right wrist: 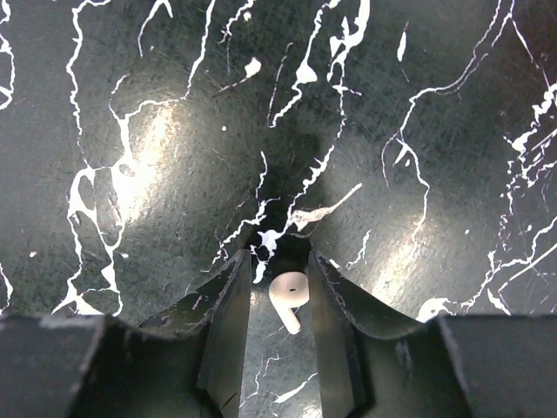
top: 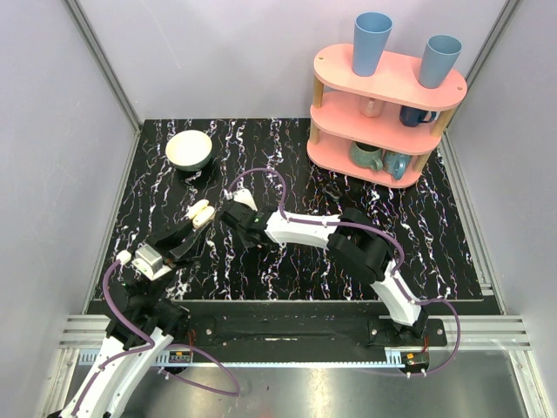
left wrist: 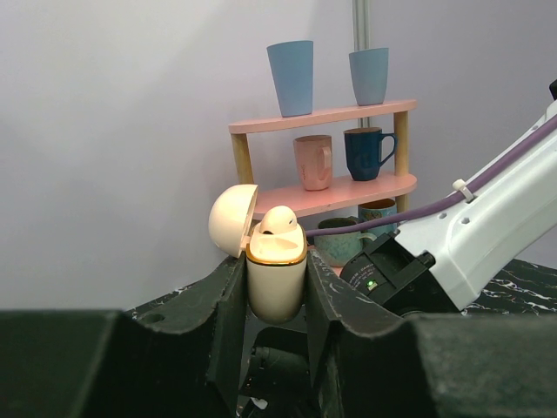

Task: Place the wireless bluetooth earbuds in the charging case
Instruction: Pick up the left earbud from the center of the board.

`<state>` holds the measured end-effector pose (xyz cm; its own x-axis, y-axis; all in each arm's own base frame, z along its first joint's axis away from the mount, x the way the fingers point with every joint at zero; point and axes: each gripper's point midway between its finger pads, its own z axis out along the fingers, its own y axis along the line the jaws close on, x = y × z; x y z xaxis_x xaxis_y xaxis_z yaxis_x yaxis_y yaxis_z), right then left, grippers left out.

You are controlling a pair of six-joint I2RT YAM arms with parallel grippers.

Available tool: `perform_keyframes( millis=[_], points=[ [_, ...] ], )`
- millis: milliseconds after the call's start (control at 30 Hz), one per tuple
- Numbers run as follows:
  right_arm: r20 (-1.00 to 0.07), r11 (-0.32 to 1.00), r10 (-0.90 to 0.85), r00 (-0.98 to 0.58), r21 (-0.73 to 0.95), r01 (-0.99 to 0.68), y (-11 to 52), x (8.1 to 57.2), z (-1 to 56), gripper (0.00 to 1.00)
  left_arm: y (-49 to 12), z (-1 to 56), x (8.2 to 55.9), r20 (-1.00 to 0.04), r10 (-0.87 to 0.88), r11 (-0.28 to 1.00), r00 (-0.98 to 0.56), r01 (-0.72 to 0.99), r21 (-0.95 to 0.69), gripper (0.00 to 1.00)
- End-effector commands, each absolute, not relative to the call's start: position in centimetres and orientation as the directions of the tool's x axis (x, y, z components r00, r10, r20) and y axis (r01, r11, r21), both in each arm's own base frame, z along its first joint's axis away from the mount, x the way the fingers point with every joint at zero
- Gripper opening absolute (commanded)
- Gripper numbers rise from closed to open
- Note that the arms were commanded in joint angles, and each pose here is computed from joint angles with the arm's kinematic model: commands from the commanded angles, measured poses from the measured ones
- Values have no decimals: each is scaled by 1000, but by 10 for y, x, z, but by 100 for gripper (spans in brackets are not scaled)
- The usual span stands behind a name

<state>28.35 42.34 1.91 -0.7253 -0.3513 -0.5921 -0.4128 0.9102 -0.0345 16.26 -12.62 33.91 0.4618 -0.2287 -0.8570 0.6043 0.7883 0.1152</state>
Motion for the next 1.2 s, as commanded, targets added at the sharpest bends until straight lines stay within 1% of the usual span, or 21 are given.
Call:
perform_keyframes(
  millis=[0,200,667,1000,1167],
  points=[
    [-578,868,-432,-692,-59,-493,420,278,17,40,-109,373,129,-751,-298,796,589,588,145,0],
    [-557,856,-460,-692,-70,-513,413,272,11,40,-109,372,130,-754,-298,796,586,588,143,0],
    [-566,857,-451,-690,-61,-511,406,271,18,39,-110,372,131,-756,-295,794,584,590,145,0],
    [-557,853,-459,-693,-58,-519,406,269,15,36,-110,373,131,-755,-296,796,586,588,144,0],
    [-557,855,-455,-695,-56,-515,405,269,16,36,-110,372,131,-756,-293,796,585,587,146,0]
  ],
)
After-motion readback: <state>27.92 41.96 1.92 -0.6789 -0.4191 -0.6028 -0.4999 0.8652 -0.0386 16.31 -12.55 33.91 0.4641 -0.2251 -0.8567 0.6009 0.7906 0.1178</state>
